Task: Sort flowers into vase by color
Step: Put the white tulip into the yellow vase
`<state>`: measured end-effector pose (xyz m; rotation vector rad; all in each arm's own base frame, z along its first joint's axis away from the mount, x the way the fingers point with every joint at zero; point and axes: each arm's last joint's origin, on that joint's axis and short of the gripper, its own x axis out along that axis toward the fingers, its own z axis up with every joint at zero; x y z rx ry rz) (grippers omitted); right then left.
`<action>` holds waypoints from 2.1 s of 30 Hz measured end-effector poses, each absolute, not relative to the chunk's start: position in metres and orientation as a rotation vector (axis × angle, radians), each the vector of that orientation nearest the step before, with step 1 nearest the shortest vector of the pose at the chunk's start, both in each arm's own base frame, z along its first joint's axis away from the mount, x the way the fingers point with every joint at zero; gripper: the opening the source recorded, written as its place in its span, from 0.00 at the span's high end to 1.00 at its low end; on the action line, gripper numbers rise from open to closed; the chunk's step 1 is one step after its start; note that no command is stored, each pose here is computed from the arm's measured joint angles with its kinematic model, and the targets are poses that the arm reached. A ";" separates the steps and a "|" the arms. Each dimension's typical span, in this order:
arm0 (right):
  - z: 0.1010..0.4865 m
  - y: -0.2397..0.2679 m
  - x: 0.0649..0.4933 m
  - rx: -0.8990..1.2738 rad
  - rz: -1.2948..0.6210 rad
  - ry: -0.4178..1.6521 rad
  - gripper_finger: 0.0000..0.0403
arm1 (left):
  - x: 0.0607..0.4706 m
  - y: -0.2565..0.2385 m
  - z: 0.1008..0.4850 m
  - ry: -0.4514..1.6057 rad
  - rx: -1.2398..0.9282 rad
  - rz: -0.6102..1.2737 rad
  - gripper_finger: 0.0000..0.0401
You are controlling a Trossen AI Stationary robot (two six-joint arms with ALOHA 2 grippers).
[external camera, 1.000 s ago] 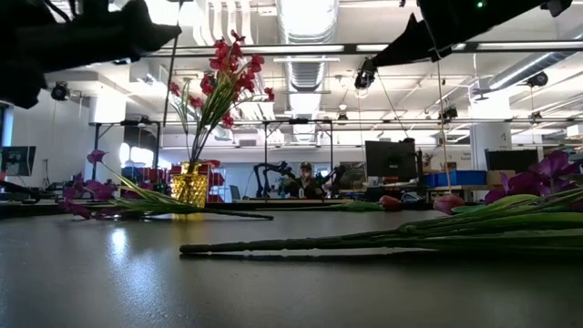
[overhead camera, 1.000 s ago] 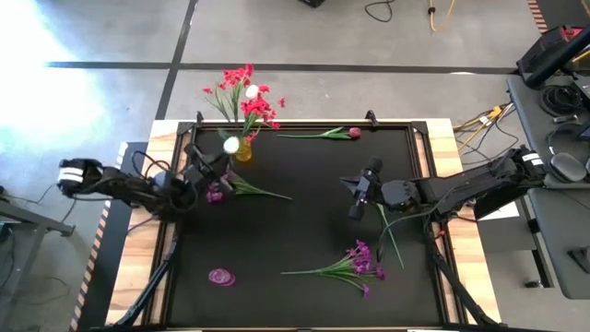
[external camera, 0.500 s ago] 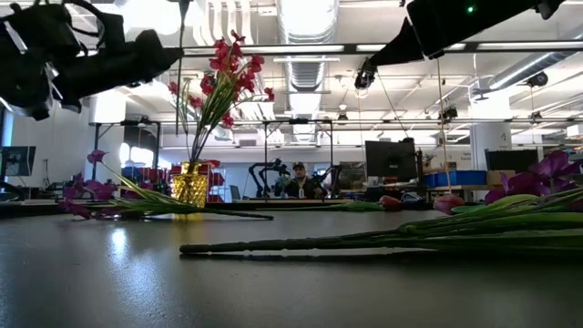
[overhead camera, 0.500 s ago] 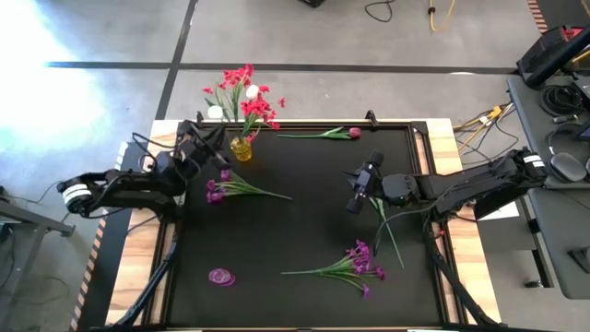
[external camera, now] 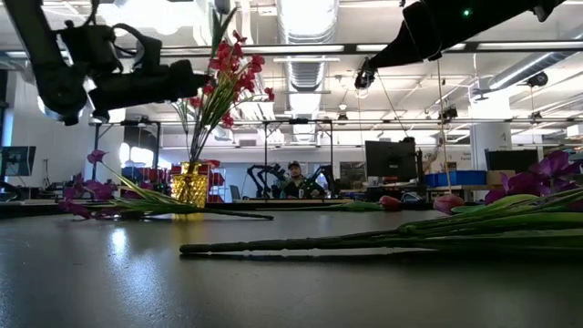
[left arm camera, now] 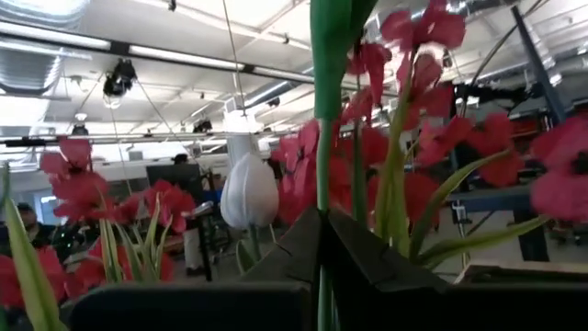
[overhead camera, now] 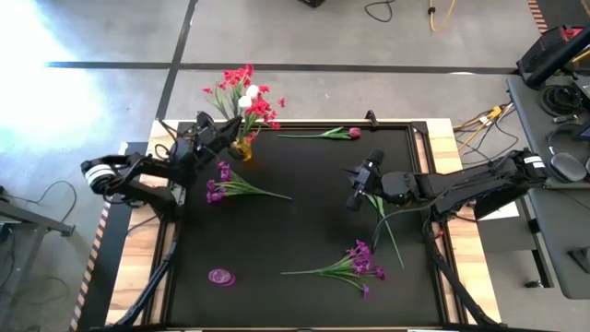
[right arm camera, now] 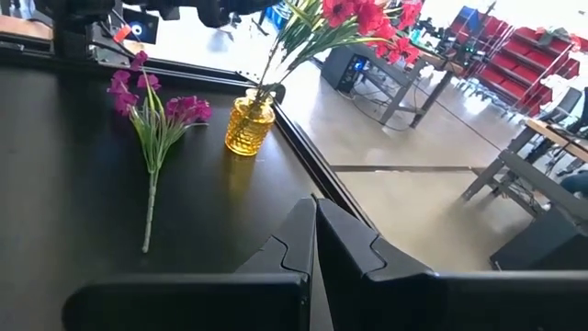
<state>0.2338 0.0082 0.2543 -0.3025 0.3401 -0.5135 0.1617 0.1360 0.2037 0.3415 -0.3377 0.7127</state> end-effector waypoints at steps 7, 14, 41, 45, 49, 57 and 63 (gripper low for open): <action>0.254 0.007 0.234 -0.306 -0.516 0.342 0.98 | 0.164 0.144 0.196 -0.297 0.329 0.730 1.00; 0.254 0.008 0.234 -0.304 -0.516 0.341 0.98 | 0.159 0.145 0.197 -0.303 0.327 0.747 1.00; 0.258 0.008 0.235 -0.290 -0.519 0.306 0.98 | 0.146 0.142 0.181 -0.238 0.288 0.802 0.97; 0.258 0.008 0.235 -0.288 -0.520 0.305 0.98 | 0.145 0.141 0.179 -0.219 0.285 0.807 0.90; 0.258 0.008 0.235 -0.287 -0.520 0.305 0.98 | 0.143 0.140 0.175 -0.198 0.274 0.826 0.82; 0.259 0.008 0.235 -0.283 -0.522 0.291 0.98 | 0.137 0.135 0.165 -0.152 0.255 0.860 0.71; 0.259 0.008 0.235 -0.282 -0.522 0.290 0.98 | 0.132 0.133 0.161 -0.113 0.273 0.907 0.70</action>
